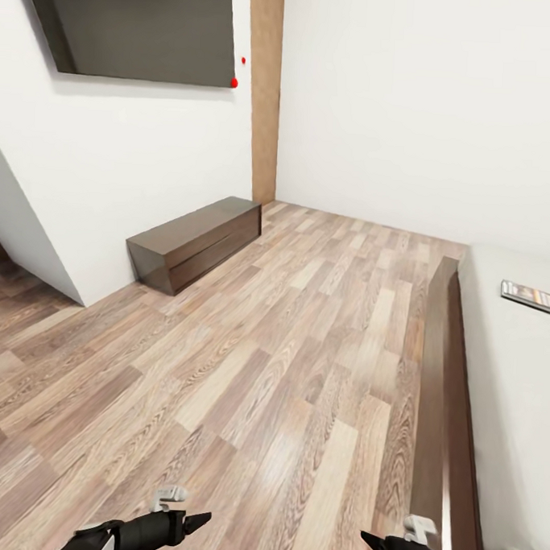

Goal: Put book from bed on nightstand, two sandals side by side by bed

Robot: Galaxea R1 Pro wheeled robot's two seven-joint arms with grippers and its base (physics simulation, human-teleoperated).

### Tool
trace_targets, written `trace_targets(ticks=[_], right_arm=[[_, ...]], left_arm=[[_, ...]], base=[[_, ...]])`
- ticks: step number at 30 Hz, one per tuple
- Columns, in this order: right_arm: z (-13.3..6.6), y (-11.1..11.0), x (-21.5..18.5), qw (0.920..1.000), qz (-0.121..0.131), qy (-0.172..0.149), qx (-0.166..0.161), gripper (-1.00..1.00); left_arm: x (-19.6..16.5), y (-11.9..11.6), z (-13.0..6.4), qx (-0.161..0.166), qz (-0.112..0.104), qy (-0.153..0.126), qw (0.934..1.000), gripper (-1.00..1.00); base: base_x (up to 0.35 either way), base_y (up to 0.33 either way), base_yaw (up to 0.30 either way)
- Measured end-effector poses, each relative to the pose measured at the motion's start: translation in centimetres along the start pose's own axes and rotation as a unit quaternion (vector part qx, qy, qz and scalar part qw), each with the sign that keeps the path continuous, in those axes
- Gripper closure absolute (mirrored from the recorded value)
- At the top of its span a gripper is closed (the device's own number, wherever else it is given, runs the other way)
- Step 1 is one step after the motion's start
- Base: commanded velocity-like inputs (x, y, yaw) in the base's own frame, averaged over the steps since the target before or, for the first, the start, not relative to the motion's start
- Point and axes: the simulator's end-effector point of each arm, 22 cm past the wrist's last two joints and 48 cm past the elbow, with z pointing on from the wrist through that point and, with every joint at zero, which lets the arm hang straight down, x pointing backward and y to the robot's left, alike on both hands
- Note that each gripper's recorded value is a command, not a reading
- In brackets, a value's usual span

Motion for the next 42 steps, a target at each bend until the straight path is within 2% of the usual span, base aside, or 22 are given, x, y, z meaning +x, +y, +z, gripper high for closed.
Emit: trace_targets(ticks=[42], right_arm=[[-6.0, 4.3, -4.4, 1.0000, 0.000, 0.001, 0.002, -1.00]], left_arm=[[-4.4, -5.4, -5.0, -0.002, -0.001, 0.001, 1.0000, -1.00]], base=[[0.000, 0.000, 0.014]])
